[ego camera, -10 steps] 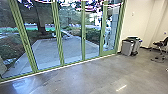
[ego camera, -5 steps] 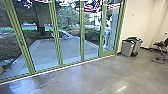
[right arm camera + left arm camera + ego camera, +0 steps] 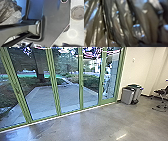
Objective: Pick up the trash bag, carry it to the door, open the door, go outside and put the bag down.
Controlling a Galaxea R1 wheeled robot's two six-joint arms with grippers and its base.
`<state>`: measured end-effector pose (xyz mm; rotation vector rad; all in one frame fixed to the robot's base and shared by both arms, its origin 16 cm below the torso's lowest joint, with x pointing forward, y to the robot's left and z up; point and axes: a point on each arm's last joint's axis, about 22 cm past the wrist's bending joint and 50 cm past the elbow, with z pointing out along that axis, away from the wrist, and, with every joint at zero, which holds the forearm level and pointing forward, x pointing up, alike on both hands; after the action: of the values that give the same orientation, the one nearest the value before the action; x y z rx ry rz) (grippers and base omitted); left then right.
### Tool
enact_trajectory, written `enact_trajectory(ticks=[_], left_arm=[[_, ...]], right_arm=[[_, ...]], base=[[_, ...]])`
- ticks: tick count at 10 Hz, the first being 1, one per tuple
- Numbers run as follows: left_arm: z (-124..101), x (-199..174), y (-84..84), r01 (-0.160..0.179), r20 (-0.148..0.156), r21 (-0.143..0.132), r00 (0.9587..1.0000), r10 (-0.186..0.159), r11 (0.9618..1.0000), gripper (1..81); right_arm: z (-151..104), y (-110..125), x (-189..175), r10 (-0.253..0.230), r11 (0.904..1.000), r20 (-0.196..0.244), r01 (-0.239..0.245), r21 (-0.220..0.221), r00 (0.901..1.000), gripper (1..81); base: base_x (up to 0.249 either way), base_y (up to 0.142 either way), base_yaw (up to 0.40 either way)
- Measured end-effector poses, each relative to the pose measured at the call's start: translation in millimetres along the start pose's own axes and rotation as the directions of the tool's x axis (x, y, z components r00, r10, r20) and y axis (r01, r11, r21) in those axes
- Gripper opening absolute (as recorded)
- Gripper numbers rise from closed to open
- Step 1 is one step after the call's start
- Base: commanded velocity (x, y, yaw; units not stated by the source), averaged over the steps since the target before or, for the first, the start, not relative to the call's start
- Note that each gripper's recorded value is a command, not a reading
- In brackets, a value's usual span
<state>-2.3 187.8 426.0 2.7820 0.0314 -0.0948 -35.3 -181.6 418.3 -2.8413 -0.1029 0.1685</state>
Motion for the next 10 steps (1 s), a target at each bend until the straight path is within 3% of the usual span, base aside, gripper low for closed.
enact_trajectory(ticks=[10], left_arm=[[0.0, 0.1, 0.0, 0.001, 0.0, 0.0, 1.0, -0.001, 1.0, 1.0]], right_arm=[[0.0, 0.0, 0.2, 0.0, 1.0, 0.0, 0.0, 0.0, 1.0, 81.1]], base=[[0.158, -0.091, 0.0]])
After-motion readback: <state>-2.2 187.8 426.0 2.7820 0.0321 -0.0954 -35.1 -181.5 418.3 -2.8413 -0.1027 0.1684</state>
